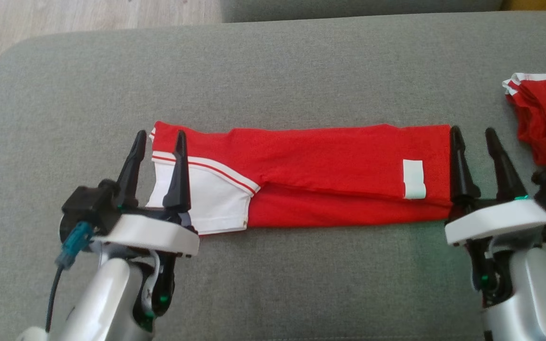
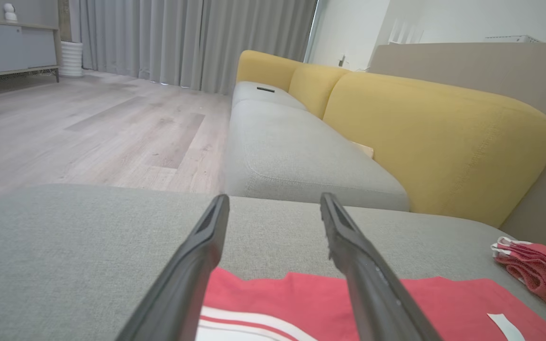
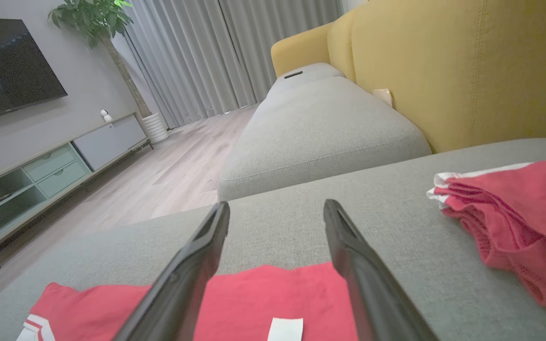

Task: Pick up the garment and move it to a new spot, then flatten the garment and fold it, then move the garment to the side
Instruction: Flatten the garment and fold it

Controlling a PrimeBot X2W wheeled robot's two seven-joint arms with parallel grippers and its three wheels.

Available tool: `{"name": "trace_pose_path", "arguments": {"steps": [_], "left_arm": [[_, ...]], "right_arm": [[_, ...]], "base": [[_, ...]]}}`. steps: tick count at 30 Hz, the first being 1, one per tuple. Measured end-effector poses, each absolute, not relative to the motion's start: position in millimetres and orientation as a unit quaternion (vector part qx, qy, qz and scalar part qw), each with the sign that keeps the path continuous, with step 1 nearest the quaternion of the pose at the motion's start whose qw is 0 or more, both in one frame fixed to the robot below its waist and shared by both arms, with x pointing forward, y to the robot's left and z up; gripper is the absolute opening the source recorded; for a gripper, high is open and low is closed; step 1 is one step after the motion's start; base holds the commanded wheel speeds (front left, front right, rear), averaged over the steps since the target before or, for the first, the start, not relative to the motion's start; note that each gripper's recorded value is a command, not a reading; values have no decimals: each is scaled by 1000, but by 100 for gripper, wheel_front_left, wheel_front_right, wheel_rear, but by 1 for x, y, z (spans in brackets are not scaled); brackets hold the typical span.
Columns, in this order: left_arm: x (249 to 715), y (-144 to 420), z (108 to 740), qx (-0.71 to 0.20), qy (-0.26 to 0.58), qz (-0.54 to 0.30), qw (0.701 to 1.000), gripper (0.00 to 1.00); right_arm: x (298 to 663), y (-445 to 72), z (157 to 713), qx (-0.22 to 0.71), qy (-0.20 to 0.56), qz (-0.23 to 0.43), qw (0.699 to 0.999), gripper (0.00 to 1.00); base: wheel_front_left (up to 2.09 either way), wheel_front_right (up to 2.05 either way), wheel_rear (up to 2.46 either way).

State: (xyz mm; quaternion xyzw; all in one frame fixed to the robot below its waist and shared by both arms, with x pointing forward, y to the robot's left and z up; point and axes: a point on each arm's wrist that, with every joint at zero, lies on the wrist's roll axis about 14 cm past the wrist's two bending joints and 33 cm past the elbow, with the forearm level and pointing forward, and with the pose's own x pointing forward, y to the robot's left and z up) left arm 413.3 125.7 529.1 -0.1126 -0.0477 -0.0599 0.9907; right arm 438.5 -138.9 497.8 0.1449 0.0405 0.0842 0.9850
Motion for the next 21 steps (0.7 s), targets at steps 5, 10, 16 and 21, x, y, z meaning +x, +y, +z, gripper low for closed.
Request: {"name": "trace_pose_path", "arguments": {"steps": [5, 10, 16, 21], "left_arm": [[411, 133, 533, -106, -65, -56, 991, 100], [411, 131, 528, -96, -64, -71, 991, 100], [415, 130, 517, -99, -51, -75, 991, 100], [419, 132, 512, -96, -48, -75, 991, 100]], "right_arm": [[434, -136, 482, 155, 46, 80, 984, 100], [432, -148, 454, 148, 79, 54, 984, 100], [425, -170, 401, 161, 155, 5, 975, 100], [425, -161, 369, 184, 207, -1, 961, 100]], "base": [[0, 0, 0], [0, 0, 0], [0, 0, 0], [0, 0, 0]]}}
